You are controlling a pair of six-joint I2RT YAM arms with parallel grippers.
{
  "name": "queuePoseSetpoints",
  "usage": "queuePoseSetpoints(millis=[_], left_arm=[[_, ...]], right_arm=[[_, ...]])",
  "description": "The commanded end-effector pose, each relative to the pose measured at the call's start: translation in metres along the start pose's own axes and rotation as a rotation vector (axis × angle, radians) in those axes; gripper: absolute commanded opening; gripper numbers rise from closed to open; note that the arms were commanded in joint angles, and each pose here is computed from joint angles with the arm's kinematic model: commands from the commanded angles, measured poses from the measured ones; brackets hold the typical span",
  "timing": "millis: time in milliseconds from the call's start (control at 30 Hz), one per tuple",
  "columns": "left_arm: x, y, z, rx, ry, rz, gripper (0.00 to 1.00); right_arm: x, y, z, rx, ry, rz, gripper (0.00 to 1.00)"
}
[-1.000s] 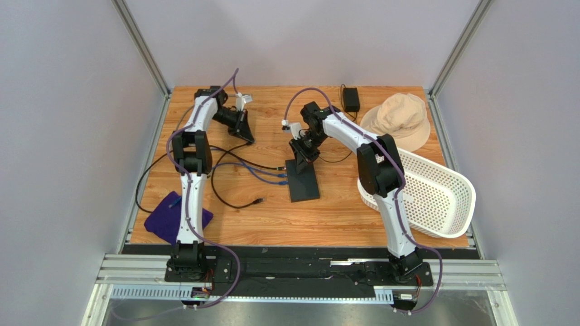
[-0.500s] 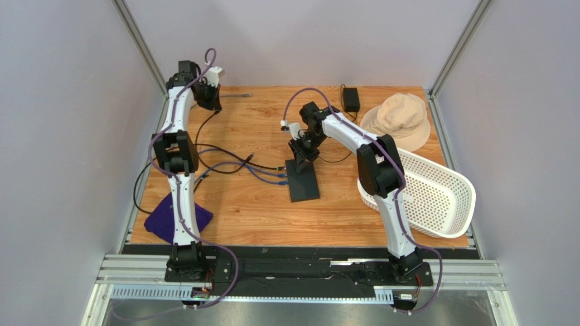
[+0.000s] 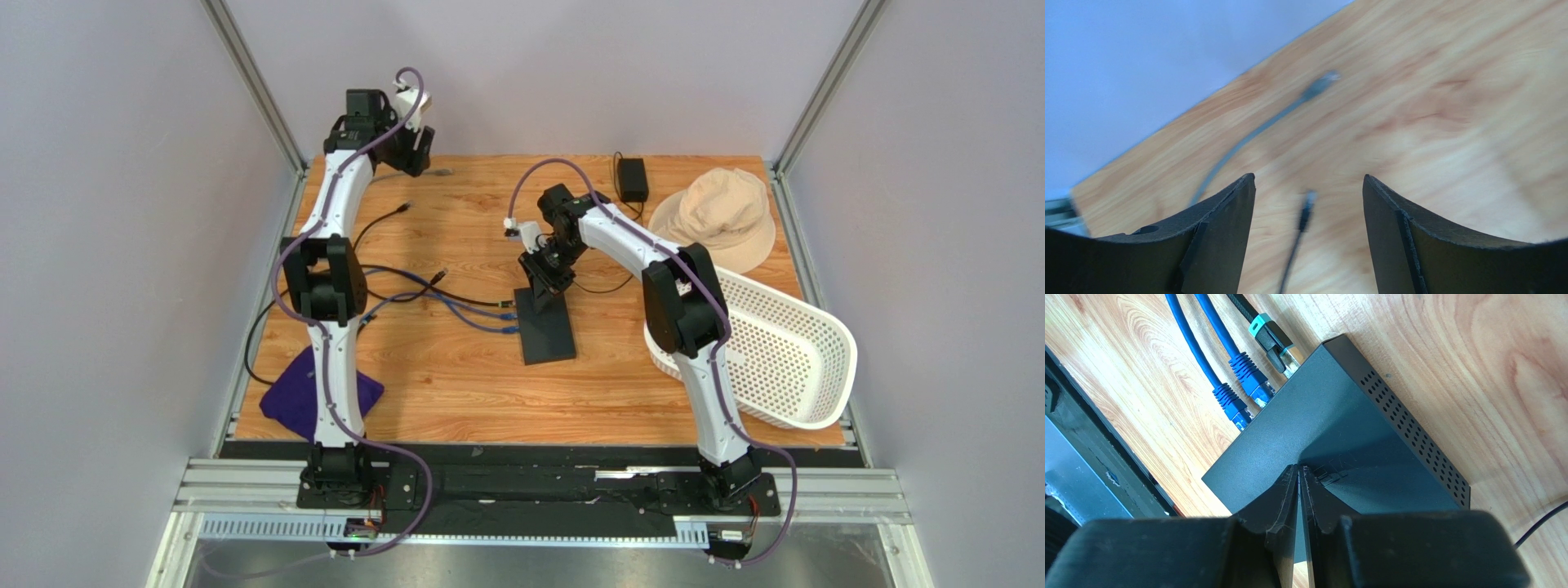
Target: Pull the plug from the switch port
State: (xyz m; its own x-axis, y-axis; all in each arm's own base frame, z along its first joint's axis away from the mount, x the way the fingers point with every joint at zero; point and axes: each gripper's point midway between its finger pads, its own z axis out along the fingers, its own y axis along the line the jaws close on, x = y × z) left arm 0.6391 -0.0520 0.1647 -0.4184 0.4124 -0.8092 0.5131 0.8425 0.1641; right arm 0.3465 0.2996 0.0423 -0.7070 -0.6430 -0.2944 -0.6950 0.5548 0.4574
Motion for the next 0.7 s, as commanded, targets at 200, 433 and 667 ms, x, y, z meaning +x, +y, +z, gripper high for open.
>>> queuePoseSetpoints(millis=[200, 433, 667], left_arm=[[-0.031, -0.164, -0.085, 0.721, -0.069, -0.435, 0.78], [0.034, -0.228, -0.083, 0.877, 0.107, -0.524, 0.73], [0.071, -0.273, -0.086, 1.009, 0.293, -0.527, 0.69]], right_arm=[[0.013, -0.037, 0.002, 0.147, 0.035, -0.059, 0.15], [0.024, -0.039, -0.008, 0.136, 0.033, -0.013, 0.11], [0.03, -0.041, 0.0, 0.126, 0.052, 0.001, 0.1]])
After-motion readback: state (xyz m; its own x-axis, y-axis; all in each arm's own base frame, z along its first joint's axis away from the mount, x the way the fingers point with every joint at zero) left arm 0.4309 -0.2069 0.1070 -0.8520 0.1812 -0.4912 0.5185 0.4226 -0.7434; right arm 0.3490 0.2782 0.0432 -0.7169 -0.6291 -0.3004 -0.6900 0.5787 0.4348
